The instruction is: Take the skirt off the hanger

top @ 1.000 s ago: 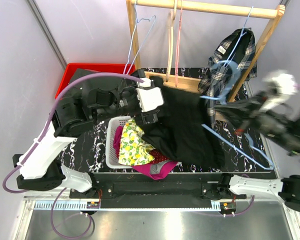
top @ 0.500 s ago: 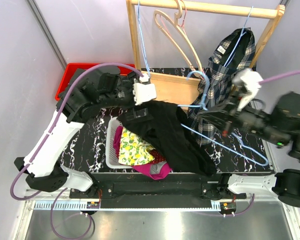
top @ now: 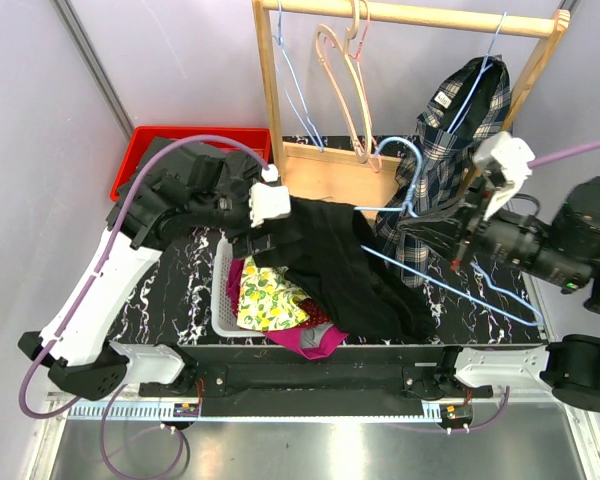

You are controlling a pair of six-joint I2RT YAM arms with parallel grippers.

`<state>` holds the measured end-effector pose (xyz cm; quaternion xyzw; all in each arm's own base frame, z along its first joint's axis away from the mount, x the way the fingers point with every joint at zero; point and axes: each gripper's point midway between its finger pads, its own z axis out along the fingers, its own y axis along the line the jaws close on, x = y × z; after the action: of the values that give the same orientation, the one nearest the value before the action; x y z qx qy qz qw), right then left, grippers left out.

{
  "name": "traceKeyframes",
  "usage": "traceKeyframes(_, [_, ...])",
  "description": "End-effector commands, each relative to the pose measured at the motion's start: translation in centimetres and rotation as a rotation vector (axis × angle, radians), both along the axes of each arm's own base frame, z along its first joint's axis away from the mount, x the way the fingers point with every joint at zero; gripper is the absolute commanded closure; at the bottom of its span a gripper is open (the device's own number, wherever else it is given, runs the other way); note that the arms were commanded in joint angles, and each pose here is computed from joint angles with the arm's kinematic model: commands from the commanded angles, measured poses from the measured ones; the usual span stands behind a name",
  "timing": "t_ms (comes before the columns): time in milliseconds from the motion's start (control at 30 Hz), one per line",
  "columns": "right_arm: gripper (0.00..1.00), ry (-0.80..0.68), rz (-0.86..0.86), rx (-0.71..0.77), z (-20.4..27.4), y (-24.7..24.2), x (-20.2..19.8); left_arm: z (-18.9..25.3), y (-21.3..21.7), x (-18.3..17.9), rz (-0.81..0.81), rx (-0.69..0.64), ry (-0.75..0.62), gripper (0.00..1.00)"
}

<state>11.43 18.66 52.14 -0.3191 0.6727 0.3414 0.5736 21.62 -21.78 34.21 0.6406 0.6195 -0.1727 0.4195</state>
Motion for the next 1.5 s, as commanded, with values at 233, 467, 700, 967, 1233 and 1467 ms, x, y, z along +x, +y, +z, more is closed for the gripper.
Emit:
traceKeyframes(233, [1.0,-0.046,0.031,0.122,2.7,0.1,-0.7,4.2,-3.4,1.1,-0.042,-0.188,0.021,0.47])
traceKeyframes(467, [1.0,-0.106,-0.002,0.218,5.6,-4.1,-2.2,-1.0,0.0,2.3,0.055,-0.036,0.116,1.0])
traceKeyframes(700, [1.0,-0.057,-0.099,0.127,2.4,-5.9,-1.3,8.8,6.8,7.5,0.35,-0.226,-0.137,1.0])
traceKeyframes(967, [1.0,0.004,-0.258,0.059,-1.7,-7.7,0.6,23.4,7.7,2.7,0.396,-0.617,-0.299,0.82])
traceKeyframes(1233, [1.0,-0.005,-0.391,-0.026,-3.4,-7.4,3.3,28.2,3.3,-4.1,0.082,-0.854,-0.04,0.82])
traceKeyframes(1467, [1.0,0.005,-0.684,-0.058,-4.1,-9.7,6.6,29.4,2.7,-5.8,0.024,-0.91,0.057,0.85])
